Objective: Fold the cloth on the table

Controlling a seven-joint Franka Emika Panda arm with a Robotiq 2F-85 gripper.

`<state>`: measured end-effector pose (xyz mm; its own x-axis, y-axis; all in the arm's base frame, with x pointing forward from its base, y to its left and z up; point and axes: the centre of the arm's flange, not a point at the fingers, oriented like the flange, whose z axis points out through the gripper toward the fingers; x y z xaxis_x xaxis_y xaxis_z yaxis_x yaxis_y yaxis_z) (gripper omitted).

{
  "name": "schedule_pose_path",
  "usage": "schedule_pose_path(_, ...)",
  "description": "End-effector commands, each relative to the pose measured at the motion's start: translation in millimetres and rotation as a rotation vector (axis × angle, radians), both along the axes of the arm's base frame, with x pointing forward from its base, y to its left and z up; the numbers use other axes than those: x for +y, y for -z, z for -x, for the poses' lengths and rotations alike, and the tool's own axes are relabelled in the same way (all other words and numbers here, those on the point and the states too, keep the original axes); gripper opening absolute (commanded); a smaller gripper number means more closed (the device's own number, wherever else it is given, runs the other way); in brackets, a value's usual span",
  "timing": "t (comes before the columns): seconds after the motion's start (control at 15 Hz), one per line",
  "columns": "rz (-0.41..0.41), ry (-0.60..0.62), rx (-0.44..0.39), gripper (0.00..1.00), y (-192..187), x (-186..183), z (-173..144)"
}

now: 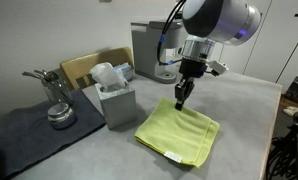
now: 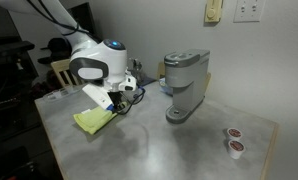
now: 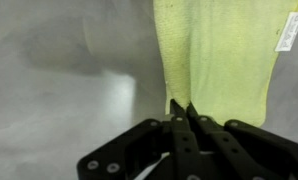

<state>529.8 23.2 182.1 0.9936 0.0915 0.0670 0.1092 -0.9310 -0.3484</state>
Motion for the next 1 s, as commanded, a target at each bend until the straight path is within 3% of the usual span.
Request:
schedule_pose_path(0.0,0.027,0.043,0.0,0.01,-27.7,-16.8,7.5)
schedule_pose_path(0.53,0.062,0.058,-0.01,0.01,-52.0,-14.2,1.8)
schedule_pose_path(0.93,0.076,0.024,0.063,0.01,-29.8,-3.0,-4.4)
